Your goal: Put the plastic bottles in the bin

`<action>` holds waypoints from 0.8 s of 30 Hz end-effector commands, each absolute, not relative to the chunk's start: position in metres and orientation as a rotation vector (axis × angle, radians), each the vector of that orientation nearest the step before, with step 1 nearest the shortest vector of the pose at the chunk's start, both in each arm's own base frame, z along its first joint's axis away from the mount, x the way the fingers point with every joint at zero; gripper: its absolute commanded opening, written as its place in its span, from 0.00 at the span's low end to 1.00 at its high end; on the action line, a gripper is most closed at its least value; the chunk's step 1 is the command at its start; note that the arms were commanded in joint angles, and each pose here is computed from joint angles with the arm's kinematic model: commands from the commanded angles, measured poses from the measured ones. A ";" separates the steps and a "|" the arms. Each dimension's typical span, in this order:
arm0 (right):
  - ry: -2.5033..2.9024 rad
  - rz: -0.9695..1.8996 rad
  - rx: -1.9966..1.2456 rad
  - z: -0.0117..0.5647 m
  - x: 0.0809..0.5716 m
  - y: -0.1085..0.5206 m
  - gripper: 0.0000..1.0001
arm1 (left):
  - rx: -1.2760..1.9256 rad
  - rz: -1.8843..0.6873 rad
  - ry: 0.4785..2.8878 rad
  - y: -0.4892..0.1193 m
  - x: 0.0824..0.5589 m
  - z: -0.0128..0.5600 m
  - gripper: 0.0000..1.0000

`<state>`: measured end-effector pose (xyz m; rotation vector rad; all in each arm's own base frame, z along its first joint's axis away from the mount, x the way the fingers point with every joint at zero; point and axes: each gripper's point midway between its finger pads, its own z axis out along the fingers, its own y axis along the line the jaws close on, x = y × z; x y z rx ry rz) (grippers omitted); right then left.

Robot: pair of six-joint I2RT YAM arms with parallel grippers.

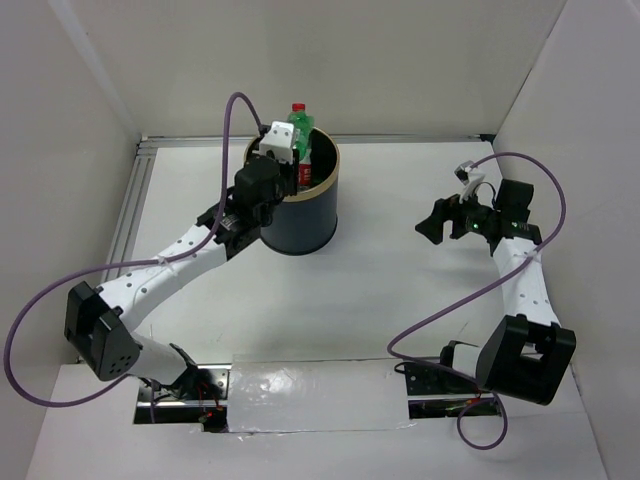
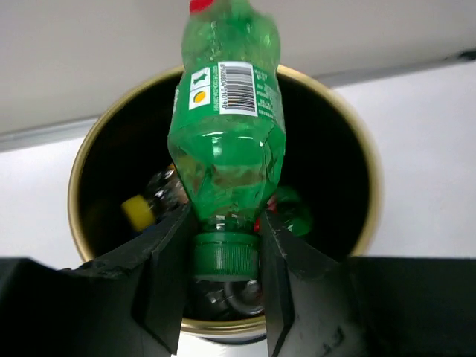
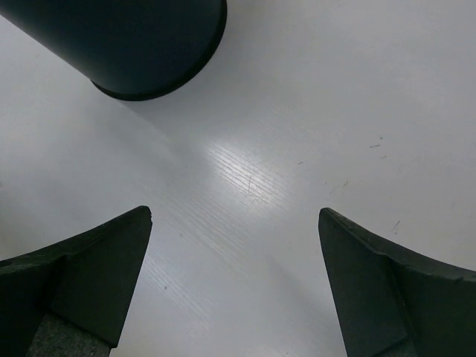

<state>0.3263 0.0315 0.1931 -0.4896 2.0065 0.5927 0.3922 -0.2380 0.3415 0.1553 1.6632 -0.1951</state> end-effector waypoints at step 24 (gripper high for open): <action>2.035 0.050 -0.058 0.212 0.320 -0.049 1.00 | 0.434 -0.724 1.586 -0.256 0.244 0.333 1.00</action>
